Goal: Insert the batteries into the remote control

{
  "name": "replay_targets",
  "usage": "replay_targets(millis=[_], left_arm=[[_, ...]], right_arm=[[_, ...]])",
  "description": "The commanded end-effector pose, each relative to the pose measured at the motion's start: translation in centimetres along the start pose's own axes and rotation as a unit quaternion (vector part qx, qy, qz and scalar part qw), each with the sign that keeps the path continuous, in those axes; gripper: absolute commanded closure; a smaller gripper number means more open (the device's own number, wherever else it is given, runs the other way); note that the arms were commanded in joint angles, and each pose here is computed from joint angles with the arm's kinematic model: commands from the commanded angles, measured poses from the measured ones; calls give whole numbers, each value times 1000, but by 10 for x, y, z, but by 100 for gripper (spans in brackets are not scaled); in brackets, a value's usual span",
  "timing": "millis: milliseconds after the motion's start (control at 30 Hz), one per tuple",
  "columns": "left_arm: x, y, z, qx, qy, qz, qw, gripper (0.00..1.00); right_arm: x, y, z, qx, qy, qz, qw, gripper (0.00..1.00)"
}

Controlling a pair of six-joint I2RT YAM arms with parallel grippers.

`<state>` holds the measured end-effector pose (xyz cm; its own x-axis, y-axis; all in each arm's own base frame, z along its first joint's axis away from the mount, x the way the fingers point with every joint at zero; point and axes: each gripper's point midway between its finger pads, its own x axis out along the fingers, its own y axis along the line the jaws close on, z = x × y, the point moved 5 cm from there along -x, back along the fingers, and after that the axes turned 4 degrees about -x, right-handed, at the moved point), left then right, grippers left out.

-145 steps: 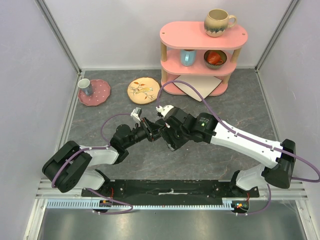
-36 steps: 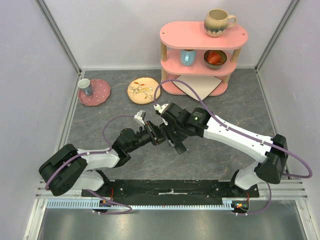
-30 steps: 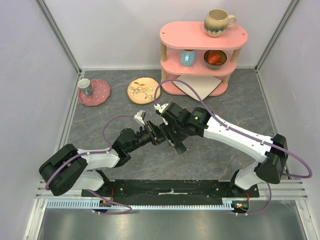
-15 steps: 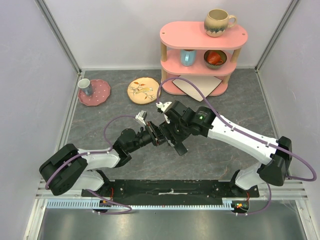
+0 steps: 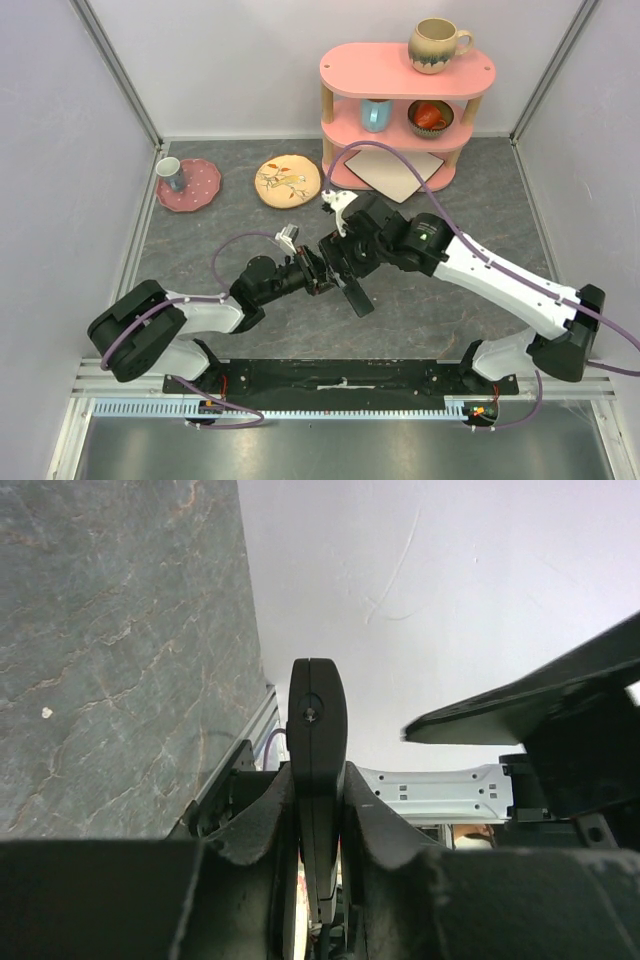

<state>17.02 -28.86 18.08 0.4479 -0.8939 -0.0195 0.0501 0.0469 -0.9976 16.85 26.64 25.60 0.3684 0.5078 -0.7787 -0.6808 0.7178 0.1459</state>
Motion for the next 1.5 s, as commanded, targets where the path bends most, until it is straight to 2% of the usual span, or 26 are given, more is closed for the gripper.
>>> replay_targets(millis=[0,200,267,467,633,667,733,933,1167,1467], left_arm=[[1,-13,7,31,4,-35,999,98],[-11,-19,28,27,-13,-57,998,98],[-18,-22,30,29,-13,-68,997,98],[-33,-25,42,25,-25,-78,996,98],[-42,-36,45,29,-22,-105,994,98],[-44,-38,45,28,-20,-108,994,98],[-46,-41,45,34,-15,-116,992,98],[-54,-39,46,41,-1,-124,991,98],[-54,-41,45,40,4,-131,991,98],[-50,-43,47,44,3,-130,990,98]], right_arm=[[-27,0,25,17,-80,12,997,16],[-40,-28,24,77,-130,-19,988,15],[-51,-36,33,120,-181,4,976,15],[-34,-29,22,192,-220,116,949,15],[-31,-28,22,218,-253,174,927,14],[-25,-25,13,230,-239,194,923,14],[-29,-22,18,230,-264,226,909,15],[-16,-10,3,239,-247,296,891,17],[-7,-3,-11,235,-222,339,884,20],[8,4,-26,230,-187,351,888,25]])
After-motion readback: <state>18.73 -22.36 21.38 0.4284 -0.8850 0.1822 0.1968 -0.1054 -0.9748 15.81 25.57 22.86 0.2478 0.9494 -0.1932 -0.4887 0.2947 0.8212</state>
